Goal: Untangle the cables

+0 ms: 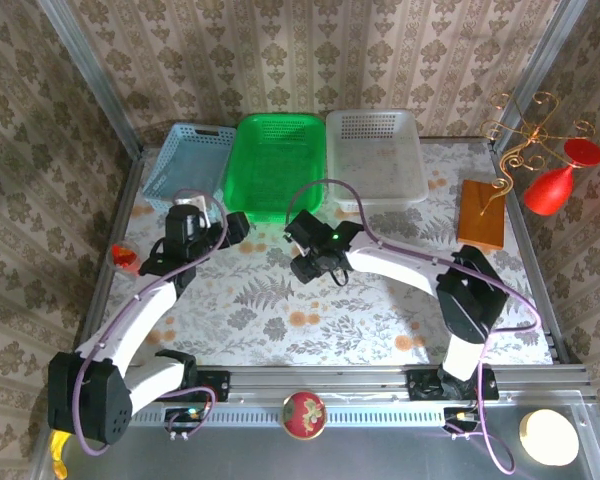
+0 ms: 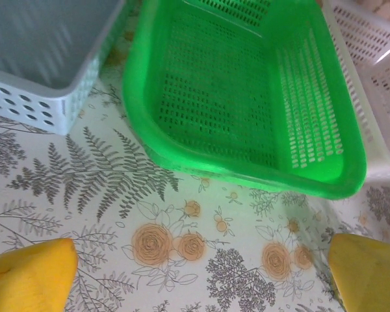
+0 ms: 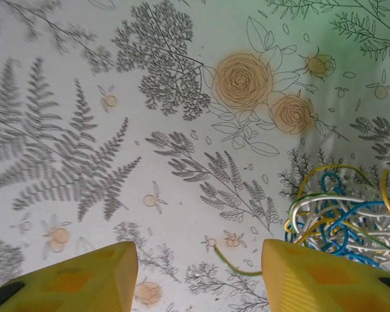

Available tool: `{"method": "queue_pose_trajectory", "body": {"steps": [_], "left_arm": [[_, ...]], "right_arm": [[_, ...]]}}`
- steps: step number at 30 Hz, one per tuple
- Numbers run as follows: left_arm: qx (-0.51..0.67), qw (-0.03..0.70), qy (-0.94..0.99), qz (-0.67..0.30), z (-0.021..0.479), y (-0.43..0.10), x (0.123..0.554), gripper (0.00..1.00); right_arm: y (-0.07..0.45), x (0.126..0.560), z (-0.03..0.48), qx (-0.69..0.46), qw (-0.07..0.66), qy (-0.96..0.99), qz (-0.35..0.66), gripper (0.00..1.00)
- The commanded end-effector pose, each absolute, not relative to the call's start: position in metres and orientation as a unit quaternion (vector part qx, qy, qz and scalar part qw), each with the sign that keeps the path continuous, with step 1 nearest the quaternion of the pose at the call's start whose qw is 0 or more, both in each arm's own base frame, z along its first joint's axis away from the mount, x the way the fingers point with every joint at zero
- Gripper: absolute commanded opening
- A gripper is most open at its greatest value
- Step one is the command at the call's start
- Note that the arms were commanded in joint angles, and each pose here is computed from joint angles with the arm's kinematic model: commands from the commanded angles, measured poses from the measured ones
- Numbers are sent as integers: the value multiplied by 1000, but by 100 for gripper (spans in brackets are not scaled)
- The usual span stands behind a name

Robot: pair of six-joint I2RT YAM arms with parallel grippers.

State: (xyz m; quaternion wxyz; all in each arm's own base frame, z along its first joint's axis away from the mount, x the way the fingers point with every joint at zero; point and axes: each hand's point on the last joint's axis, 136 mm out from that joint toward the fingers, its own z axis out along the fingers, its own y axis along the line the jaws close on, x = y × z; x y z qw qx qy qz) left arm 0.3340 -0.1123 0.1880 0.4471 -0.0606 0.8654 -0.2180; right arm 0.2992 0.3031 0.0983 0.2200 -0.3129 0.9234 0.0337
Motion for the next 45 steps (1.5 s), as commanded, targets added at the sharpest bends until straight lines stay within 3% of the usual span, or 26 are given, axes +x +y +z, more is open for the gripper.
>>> {"method": "queue_pose_trajectory", "body": {"steps": [1, 13, 18, 20, 24, 37, 45], "left_arm": [[-73, 450, 856, -245, 204, -110, 330, 100], [-86, 451, 851, -256, 205, -103, 327, 100], [-89, 452, 849, -258, 205, -102, 326, 100], [-90, 452, 849, -259, 206, -102, 326, 100], [-90, 452, 848, -261, 206, -102, 325, 100], [-50, 453, 840, -295, 202, -118, 324, 100], [23, 462, 812, -356, 202, -153, 314, 100]], "right_arm": [[288, 304, 92, -349, 207, 913, -48, 55], [278, 310, 73, -379, 192, 894, -142, 52], [277, 312, 67, -384, 186, 892, -150, 47], [277, 312, 65, -386, 184, 891, -152, 36], [279, 311, 78, -384, 190, 892, -145, 0], [297, 307, 223, -281, 330, 897, 88, 0], [287, 313, 267, -185, 357, 885, 235, 0]]}}
